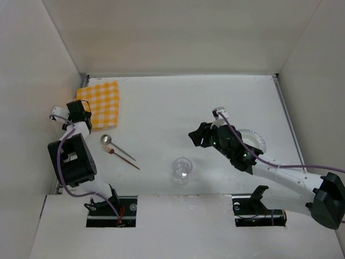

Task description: Set the dinner table for one person

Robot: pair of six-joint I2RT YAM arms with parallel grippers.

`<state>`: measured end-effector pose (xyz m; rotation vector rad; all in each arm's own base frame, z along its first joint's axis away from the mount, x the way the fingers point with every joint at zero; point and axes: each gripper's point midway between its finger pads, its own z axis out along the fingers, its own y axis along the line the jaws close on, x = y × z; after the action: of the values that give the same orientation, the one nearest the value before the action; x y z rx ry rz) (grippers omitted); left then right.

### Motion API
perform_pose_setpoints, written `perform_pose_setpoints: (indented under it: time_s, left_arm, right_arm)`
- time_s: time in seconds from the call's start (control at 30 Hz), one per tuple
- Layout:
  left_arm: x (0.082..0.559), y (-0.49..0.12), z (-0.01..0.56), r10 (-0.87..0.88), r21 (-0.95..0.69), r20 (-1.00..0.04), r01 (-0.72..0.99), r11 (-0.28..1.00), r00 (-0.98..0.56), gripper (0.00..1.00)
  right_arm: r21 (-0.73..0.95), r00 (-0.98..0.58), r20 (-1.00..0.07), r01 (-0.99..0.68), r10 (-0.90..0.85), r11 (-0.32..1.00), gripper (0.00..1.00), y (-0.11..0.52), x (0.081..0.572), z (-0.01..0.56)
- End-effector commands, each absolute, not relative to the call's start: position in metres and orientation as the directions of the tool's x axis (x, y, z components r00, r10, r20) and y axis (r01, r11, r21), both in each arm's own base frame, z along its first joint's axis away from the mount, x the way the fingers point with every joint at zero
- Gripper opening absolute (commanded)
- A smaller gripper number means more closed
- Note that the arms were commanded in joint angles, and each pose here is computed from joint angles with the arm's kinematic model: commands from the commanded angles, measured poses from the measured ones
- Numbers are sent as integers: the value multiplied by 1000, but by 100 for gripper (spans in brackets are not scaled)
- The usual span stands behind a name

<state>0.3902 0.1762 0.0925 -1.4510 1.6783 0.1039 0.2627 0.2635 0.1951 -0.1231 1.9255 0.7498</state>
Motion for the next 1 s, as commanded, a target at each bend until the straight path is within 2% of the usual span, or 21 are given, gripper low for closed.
perform_pose_setpoints:
  time_s: [0.0, 0.23, 0.33, 0.4, 0.6, 0.7, 0.8, 0.97]
  left_arm:
    - [406, 173, 93, -796, -504, -604, -797, 331, 51, 54]
    - [421, 186, 76, -774, -453, -632, -818, 355, 14, 53]
    - [424, 191, 66, -774, -443, -633, -826, 349, 13, 49]
    - [428, 191, 64, -773, -455, -634, -819, 351, 20, 44]
    - [436, 186, 66, -769, -471, -639, -803, 365, 25, 11]
    - [453, 169, 104, -738, -521, -673, -743, 420, 54, 7]
    - [479, 135, 163, -682, -546, -729, -648, 532, 55, 7]
    - [528, 22, 242, -524, -464, -850, -387, 797, -59, 7]
  right_arm:
    - [474, -451, -852, -451, 265, 756, 56, 277, 262, 219]
    - [480, -482, -845, -489, 233, 728, 58, 291, 255, 213]
    - [477, -485, -845, -498, 224, 724, 58, 296, 254, 211]
    - [473, -489, -846, -500, 214, 726, 58, 298, 254, 208]
    - [455, -495, -848, -498, 189, 738, 58, 304, 257, 201]
    - [453, -501, -846, -493, 183, 743, 57, 306, 259, 197]
    - [456, -508, -842, -488, 183, 744, 57, 309, 261, 195]
    - [480, -503, -835, -464, 225, 744, 56, 309, 267, 200]
